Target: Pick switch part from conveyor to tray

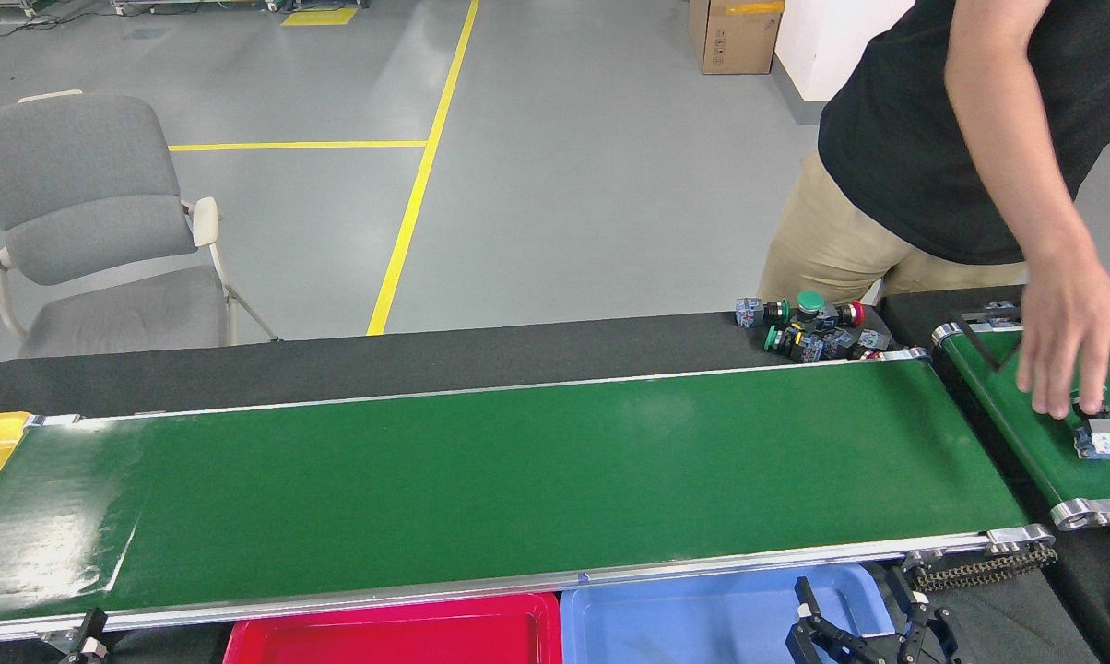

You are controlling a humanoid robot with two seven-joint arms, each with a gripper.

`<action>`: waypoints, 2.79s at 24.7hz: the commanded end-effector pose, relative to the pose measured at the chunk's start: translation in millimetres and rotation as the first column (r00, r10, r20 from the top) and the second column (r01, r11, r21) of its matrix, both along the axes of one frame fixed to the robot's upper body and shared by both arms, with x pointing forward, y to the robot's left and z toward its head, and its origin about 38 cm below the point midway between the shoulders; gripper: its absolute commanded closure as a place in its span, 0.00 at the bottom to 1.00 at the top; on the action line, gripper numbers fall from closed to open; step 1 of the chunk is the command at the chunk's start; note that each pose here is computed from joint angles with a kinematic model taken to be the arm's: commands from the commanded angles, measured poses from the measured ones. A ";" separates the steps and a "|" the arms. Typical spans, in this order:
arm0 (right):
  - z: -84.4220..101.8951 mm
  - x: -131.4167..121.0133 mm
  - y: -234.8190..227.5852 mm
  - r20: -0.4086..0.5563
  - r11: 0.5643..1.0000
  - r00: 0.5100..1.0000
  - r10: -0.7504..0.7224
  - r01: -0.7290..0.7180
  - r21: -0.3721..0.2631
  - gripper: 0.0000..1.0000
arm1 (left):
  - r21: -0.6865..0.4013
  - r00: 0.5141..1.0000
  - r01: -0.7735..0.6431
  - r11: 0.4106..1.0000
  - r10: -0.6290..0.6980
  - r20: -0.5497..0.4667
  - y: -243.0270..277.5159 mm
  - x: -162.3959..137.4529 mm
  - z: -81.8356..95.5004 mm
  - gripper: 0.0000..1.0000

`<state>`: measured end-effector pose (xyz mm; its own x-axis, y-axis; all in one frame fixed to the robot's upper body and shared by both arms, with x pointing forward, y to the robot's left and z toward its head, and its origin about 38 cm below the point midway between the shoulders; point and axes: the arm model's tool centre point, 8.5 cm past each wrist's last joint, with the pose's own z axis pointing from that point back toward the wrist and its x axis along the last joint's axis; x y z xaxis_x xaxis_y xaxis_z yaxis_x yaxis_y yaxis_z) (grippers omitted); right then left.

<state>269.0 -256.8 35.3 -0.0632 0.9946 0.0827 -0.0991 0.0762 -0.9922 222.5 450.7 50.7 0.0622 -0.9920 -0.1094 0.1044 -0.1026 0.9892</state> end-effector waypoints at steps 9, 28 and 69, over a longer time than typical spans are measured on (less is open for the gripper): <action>13.3 11.9 0.1 0.042 1.000 0.999 -0.008 0.008 0.000 0.00 | -0.005 1.000 0.001 1.000 -0.001 0.001 3.1 -1.3 -1.2 0.00; 15.2 56.7 -43.7 -0.069 0.986 0.983 -0.169 0.169 -0.009 0.00 | -0.113 0.996 0.001 0.994 0.009 0.088 7.5 5.8 4.9 0.00; 26.3 19.4 220.6 0.055 0.518 0.516 0.855 -0.855 -0.020 0.80 | -0.026 0.999 0.050 0.998 -0.050 0.008 0.4 27.5 -0.3 0.00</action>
